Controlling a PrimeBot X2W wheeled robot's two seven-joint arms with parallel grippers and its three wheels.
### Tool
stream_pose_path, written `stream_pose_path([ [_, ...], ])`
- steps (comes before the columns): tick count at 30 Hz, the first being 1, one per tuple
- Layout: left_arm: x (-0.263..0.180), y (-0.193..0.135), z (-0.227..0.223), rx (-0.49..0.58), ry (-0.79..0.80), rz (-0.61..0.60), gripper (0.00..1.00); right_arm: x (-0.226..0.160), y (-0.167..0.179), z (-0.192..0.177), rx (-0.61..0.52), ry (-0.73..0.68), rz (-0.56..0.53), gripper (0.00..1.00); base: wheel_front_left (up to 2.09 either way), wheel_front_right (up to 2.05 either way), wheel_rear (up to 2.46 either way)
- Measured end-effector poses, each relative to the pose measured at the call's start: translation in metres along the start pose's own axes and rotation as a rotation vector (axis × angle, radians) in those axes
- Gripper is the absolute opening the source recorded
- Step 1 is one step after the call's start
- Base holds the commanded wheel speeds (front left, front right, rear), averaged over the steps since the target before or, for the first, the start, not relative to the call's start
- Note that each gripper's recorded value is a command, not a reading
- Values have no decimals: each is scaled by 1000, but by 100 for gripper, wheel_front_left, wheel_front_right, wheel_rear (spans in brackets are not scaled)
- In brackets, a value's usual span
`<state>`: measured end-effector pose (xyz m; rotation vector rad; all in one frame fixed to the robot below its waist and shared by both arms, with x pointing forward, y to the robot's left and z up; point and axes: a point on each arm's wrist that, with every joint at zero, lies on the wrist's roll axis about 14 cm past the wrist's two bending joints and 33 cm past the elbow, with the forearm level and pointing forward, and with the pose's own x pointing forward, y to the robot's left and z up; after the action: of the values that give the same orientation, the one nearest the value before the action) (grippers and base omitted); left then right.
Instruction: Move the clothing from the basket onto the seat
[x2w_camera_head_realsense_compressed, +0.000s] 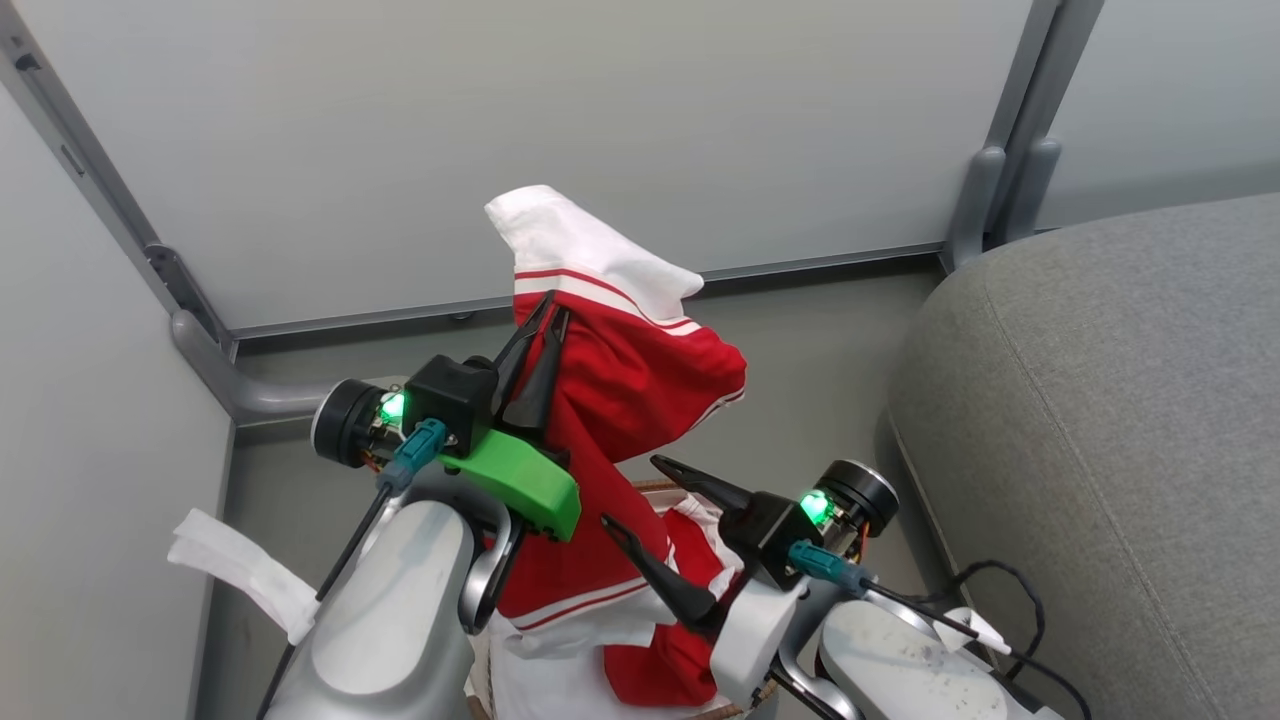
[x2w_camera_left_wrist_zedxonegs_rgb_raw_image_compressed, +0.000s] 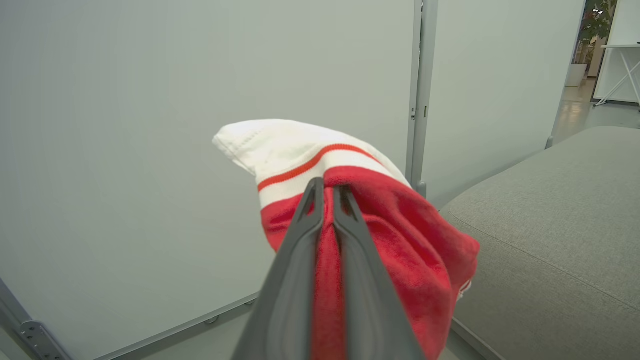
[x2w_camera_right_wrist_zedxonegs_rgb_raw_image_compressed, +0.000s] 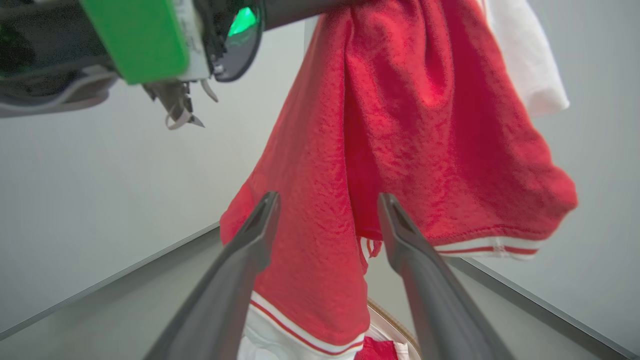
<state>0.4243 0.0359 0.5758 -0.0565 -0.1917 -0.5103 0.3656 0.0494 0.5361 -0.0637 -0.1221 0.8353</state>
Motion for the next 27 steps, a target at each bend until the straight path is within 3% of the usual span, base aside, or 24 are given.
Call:
stream_pose_path([
  [8,-3,-4,3,-20,-2,-19,0,21,8,-18,-49,78,79,100,0,0,0],
  [24,-7,-10,11,-30,-12,-37,0,38,23,-49,25,164,141,100,0,0,0],
  [25,-8,-11,11,-31,-12,-37,0,39,23,-51,28,167,142,97,0,0,0],
  [26,-8,-11,11,-32,-12,-36,0,40,24,-51,30,169,144,75,0,0,0],
  [27,-8,-12,11,-34,-10,-37,0,41,24,-52,32,169,147,44,0,0,0],
])
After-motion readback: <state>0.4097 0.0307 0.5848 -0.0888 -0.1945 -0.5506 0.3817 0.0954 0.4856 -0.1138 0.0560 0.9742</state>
